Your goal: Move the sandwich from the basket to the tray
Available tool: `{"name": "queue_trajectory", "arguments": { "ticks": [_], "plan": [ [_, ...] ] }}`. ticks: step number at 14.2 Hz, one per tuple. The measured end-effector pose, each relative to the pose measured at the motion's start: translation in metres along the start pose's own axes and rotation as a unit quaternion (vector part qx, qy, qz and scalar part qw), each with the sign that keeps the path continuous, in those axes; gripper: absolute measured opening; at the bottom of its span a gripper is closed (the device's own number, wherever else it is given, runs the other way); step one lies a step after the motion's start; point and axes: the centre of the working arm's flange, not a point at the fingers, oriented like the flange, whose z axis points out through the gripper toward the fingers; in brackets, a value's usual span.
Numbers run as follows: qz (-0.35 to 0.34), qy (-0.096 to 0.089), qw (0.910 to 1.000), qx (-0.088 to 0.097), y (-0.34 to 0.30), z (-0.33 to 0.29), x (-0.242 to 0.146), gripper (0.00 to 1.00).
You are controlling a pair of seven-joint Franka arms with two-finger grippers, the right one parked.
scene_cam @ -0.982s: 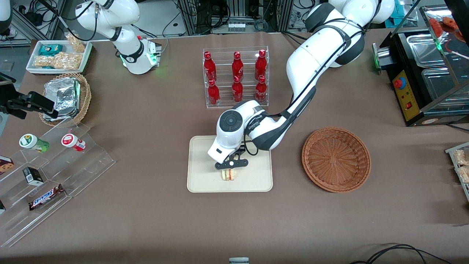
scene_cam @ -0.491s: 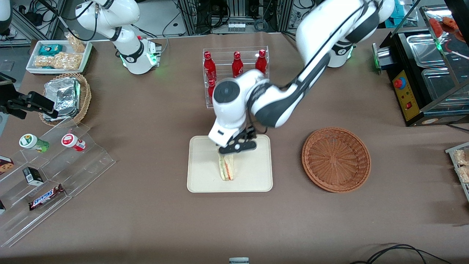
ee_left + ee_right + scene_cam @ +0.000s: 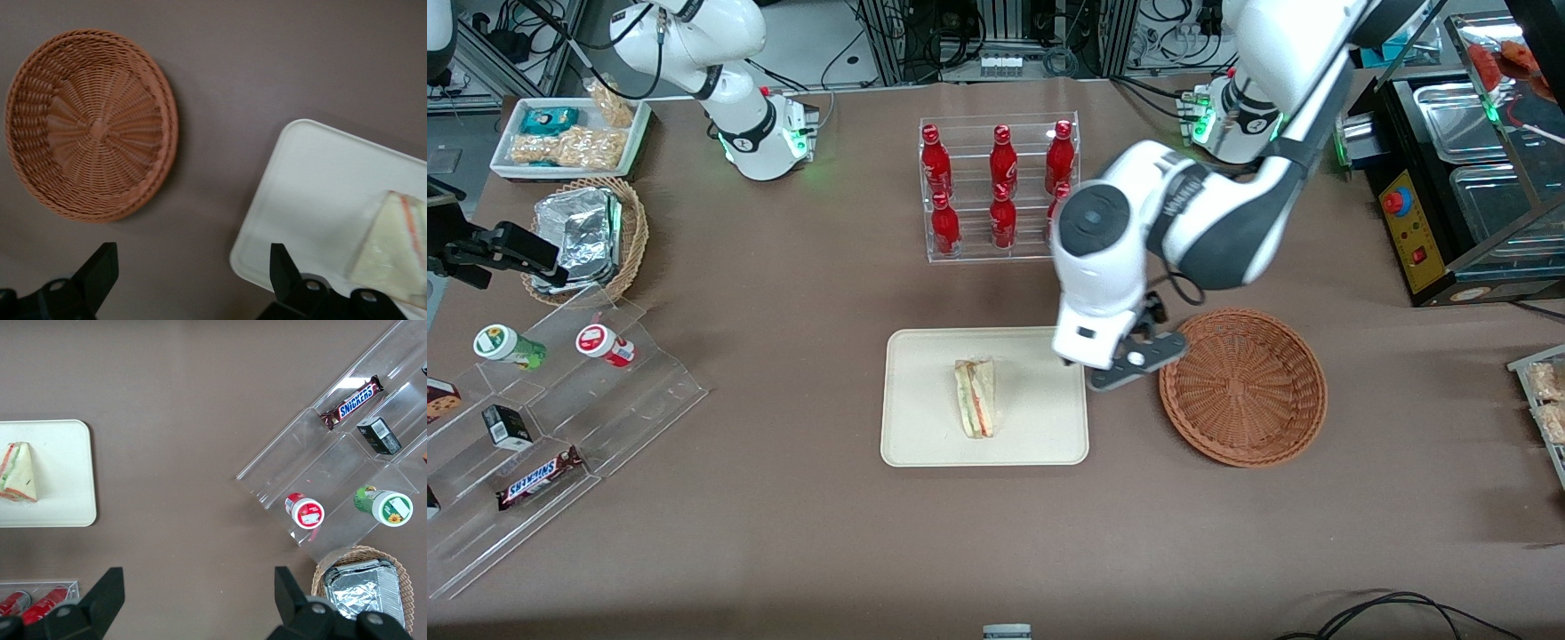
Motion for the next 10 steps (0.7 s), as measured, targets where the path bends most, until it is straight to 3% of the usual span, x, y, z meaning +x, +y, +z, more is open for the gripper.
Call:
{"name": "queue_trajectory", "arguments": {
  "ticks": [4, 10],
  "plan": [
    [0.055, -0.046, 0.9972, -0.019, -0.076, -0.01, 0.029, 1.0],
    [0.081, -0.071, 0.9937, -0.031, -0.165, -0.045, 0.042, 1.0]
  ]
}}
